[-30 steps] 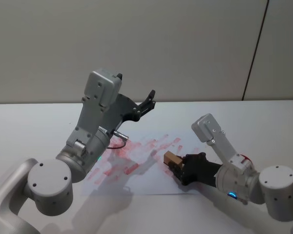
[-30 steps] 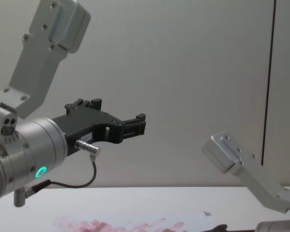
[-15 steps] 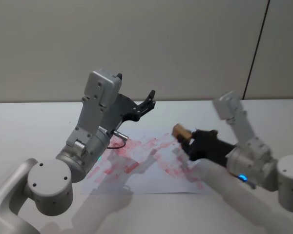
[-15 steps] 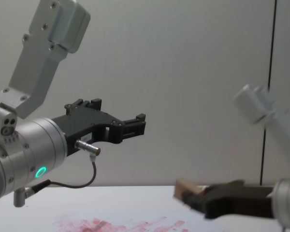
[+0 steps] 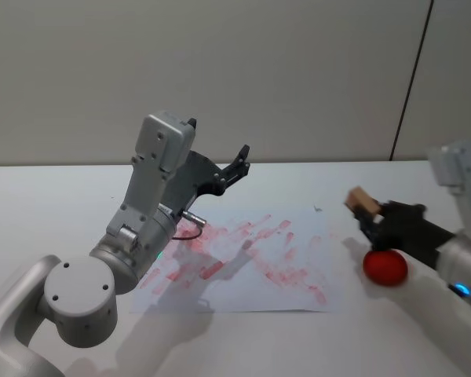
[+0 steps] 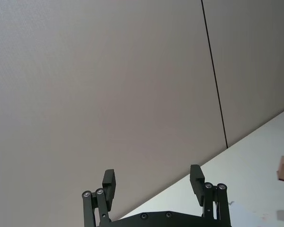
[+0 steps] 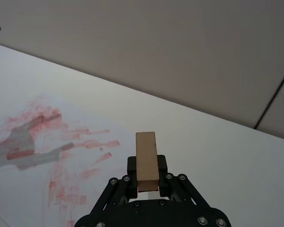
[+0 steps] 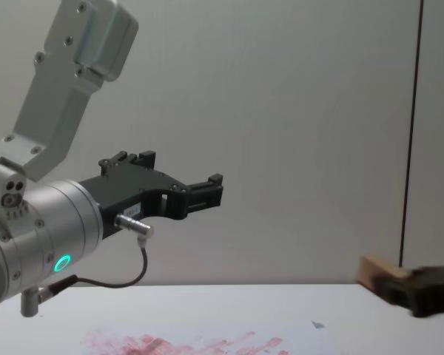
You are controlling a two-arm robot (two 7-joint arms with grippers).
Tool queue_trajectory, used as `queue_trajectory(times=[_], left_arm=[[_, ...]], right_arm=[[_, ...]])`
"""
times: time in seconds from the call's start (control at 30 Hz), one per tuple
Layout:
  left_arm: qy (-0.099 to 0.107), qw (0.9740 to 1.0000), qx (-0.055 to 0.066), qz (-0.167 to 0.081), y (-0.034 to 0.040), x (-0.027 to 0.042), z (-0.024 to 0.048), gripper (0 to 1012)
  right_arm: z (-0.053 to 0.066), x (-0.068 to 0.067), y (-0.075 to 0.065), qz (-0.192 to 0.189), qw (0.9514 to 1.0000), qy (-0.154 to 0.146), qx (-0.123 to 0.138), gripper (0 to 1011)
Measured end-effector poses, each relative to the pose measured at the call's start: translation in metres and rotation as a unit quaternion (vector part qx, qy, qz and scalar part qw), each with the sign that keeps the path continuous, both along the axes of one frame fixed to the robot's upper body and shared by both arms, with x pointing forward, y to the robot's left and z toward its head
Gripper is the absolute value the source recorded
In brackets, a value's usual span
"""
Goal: Use the one hand to pick up the stamp and affix it onto the A4 paper.
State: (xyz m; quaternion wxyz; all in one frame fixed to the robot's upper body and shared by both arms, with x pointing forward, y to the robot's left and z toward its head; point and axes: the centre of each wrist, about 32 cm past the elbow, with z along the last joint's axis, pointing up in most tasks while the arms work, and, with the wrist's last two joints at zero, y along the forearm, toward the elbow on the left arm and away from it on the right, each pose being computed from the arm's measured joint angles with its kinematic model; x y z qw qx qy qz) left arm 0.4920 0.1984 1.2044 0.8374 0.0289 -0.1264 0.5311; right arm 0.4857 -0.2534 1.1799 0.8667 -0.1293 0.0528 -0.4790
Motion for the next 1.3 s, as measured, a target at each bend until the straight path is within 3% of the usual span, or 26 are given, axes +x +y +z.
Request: queue_trajectory(times=[0.23, 0.5, 0.9, 1.3], left_arm=[[0.000, 1.0000, 0.000, 0.000, 0.0000, 0.0000, 0.0000, 1001], [0.000, 1.0000, 0.000, 0.000, 0.0000, 0.0000, 0.0000, 1001], [0.000, 1.0000, 0.000, 0.000, 0.0000, 0.0000, 0.0000, 1001], [0.000, 1.0000, 0.000, 0.000, 0.0000, 0.0000, 0.0000, 1002]], right_arm=[[-0.001, -0.016, -0.020, -0.016, 0.9996, 0.019, -0.013, 221], [-0.006, -0.025, -0.031, -0.017, 0.9984, 0.042, -0.033, 220], [-0.018, -0.024, -0.036, -0.011, 0.9956, 0.069, -0.062, 220], [-0.027, -0.017, -0.032, -0.009, 0.9940, 0.078, -0.076, 220]])
